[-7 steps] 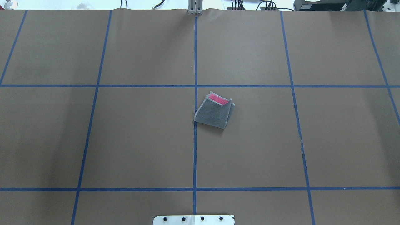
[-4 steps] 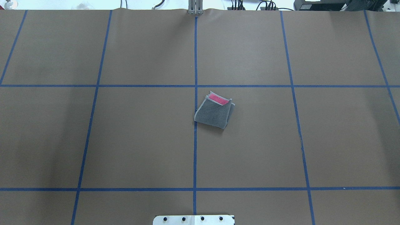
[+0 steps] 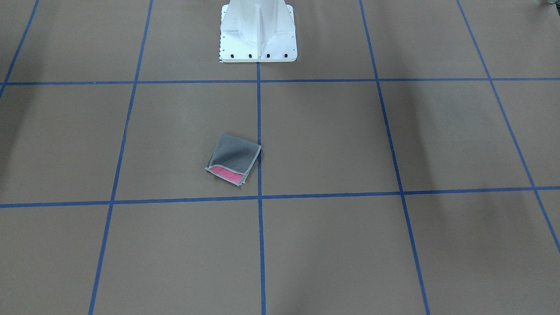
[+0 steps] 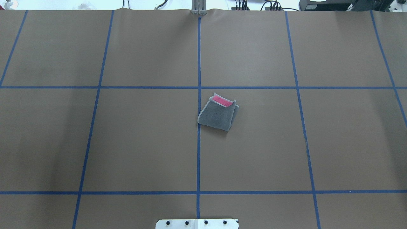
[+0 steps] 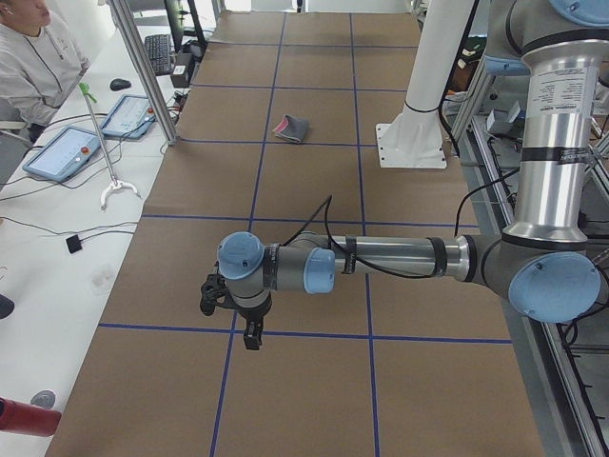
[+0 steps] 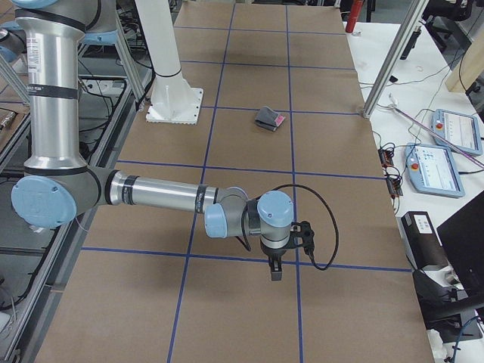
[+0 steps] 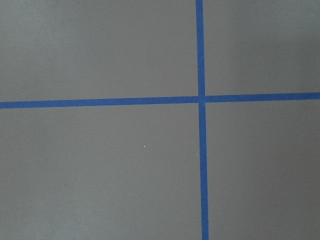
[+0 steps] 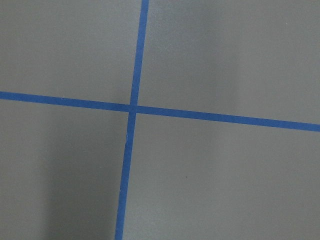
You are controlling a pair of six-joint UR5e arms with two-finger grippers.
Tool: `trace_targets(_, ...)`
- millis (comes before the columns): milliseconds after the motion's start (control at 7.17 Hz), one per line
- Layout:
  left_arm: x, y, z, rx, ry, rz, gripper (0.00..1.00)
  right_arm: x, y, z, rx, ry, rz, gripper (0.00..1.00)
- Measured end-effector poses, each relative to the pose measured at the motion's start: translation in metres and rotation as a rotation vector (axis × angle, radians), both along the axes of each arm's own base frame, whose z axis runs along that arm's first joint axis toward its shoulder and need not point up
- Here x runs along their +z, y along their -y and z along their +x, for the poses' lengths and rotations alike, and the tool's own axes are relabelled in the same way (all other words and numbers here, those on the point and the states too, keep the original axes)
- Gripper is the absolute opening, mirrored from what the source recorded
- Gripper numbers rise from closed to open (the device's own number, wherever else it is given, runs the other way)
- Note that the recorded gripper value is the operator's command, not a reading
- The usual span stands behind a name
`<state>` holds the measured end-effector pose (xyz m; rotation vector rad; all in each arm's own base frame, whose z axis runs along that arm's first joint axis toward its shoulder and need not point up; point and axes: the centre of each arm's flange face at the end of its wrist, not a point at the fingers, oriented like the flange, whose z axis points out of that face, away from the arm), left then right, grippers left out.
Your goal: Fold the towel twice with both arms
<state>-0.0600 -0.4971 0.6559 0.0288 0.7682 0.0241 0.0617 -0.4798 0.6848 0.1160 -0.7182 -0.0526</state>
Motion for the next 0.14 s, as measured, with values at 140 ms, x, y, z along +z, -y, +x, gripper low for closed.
trace_targets(140,0.0000,0.0000,0.0000,0.000,0.000,0.000,1.00,-0.0001,0.0000,0.0000,0.000,0.000,0.000,1.00)
